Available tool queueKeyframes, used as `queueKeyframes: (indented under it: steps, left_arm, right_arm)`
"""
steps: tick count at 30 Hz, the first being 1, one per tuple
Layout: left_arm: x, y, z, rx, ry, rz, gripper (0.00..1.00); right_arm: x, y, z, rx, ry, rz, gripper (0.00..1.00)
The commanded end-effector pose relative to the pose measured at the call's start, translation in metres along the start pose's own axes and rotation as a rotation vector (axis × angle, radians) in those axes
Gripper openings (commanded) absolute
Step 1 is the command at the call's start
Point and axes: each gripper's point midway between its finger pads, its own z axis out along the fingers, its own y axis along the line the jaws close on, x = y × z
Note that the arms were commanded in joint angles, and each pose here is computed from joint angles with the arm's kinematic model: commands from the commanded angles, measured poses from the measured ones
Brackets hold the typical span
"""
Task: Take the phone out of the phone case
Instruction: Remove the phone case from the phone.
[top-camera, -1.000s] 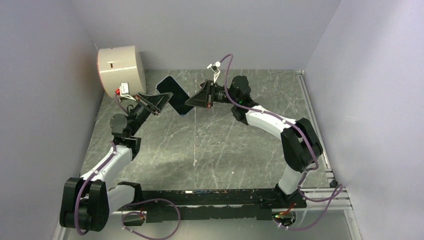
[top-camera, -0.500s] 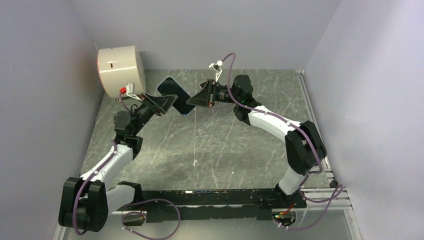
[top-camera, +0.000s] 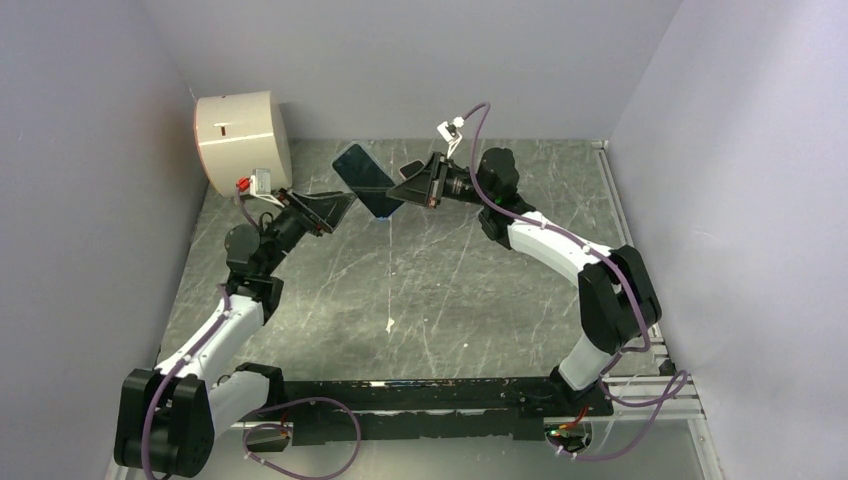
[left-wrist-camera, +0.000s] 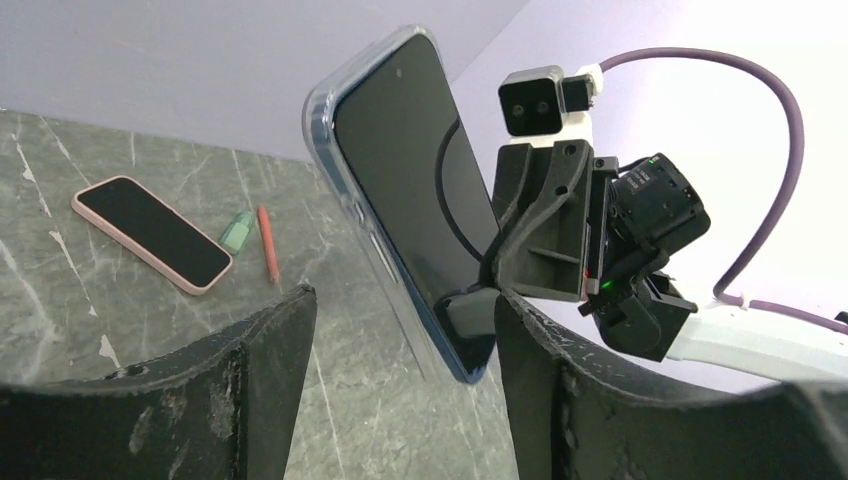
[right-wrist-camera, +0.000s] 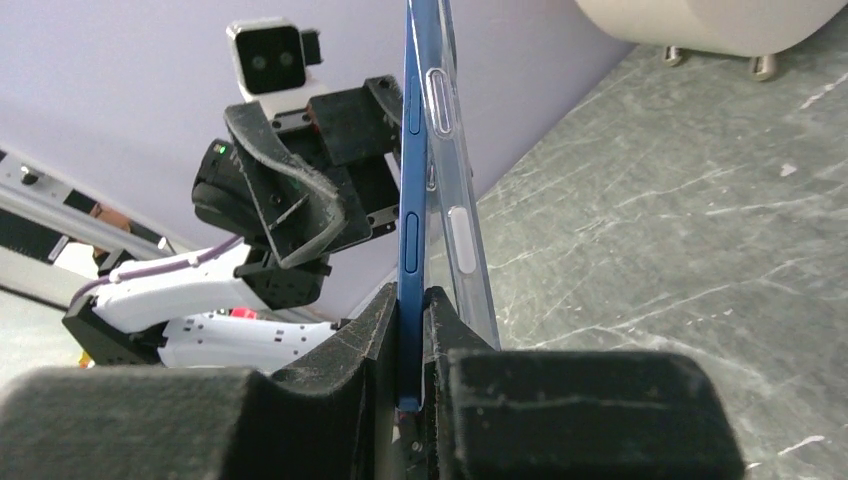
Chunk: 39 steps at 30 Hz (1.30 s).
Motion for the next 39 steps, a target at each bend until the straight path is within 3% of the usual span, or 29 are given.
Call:
queueKeyframes:
  steps: [1, 13, 26, 39]
  left_arm:
    - [-0.004, -0.006, 0.001, 0.05, -0.034, 0.054, 0.68]
    - [0.023, -0.003, 0.02, 0.135, 0.082, 0.011, 0.63]
    - [0.034, -0.012, 0.025, 0.186, 0.107, -0.009, 0.63]
    - [0.042, -0.014, 0.032, 0.197, 0.127, -0.033, 0.56]
  right_arm:
    - [-0.036, 0.042, -0.011, -0.067, -0.118, -0.098, 0.0]
    - [-0.045, 0.035, -0.016, -0.055, -0.169, -0.054, 0.0]
    - [-0.048, 0.035, -0.019, -0.055, -0.189, -0.051, 0.0]
    - [-0.047, 0.04, -0.02, -0.067, -0.186, -0.057, 0.0]
